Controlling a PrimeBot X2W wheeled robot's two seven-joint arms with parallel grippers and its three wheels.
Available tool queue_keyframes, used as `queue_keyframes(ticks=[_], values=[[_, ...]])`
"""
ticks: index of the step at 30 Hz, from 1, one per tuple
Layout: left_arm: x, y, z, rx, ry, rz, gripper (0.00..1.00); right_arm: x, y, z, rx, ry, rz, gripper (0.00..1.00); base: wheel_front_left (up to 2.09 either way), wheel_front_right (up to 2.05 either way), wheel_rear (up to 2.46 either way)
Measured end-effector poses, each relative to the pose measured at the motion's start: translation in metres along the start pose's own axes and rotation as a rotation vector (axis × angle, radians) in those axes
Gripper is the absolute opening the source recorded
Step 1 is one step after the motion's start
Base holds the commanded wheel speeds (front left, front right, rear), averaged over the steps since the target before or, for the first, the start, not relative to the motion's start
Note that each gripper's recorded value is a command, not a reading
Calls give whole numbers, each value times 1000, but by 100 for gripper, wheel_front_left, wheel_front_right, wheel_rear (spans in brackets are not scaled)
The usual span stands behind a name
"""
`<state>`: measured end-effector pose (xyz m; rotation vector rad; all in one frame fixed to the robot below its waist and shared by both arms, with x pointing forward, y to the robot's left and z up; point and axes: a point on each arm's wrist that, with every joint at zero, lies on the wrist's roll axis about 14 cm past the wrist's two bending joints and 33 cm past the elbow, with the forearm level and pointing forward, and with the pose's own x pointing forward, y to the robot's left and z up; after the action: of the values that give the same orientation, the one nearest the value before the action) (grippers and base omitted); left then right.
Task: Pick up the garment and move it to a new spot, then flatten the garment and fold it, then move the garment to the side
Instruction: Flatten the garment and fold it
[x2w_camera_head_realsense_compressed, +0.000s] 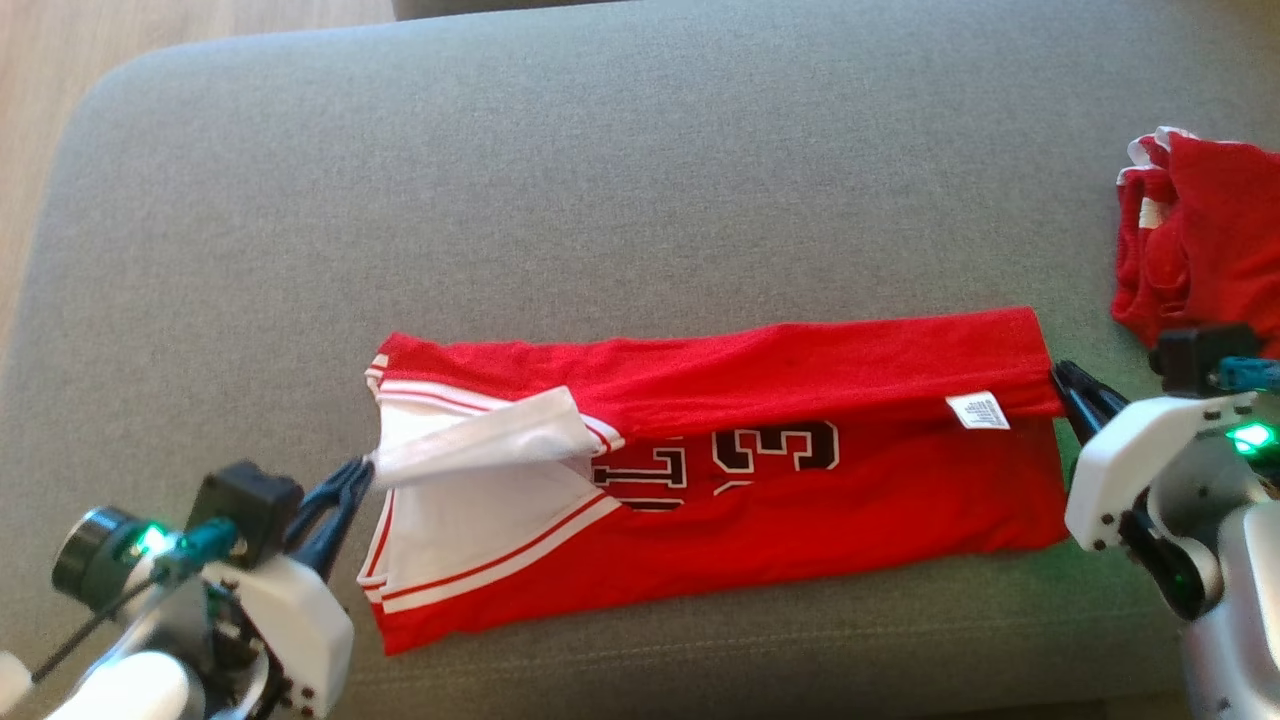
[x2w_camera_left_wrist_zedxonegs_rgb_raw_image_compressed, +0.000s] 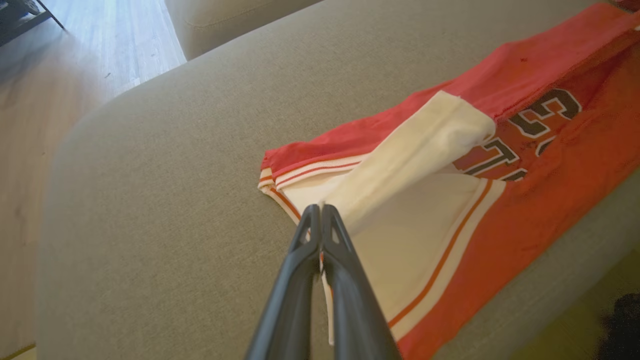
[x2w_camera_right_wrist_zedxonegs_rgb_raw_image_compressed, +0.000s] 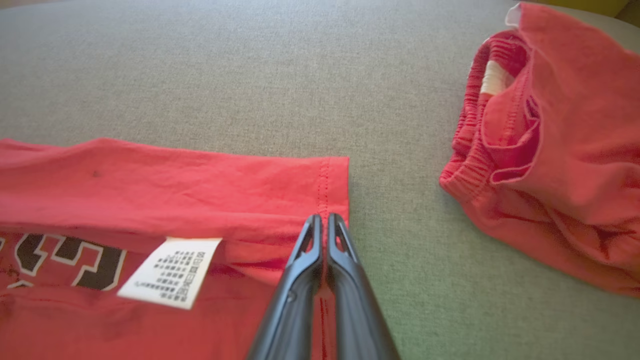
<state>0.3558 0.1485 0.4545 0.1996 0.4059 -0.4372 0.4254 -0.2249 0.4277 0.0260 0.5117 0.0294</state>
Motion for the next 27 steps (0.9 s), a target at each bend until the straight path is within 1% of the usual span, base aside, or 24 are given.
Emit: queue_keyframes(ticks=[7, 19, 20, 21, 22, 23, 27], values=[[-14, -20, -19, -1, 73, -54, 0, -13, -5, -14, -12, 73, -2, 0, 0, 0, 0], [-21, -34, -30, 23, 111, -100, 0, -24, -5, -21, -10, 113, -1, 0, 0, 0, 0], [-22, -36, -33, 24, 117, -105, 28, -25, -6, -21, -10, 113, -3, 27, 0, 0, 0], [-23, -37, -35, 25, 122, -106, 47, -25, -7, -21, -13, 112, -6, 100, 0, 0, 0], [-23, -37, -35, 24, 124, -106, 97, -26, -8, -21, -13, 111, -7, 100, 0, 0, 0], [-23, -37, -36, 24, 125, -103, 100, -27, -8, -20, -10, 107, -10, 100, 0, 0, 0], [-23, -31, -30, 22, 93, -67, 100, -29, -14, -10, 0, 70, -29, 100, 0, 0, 0]])
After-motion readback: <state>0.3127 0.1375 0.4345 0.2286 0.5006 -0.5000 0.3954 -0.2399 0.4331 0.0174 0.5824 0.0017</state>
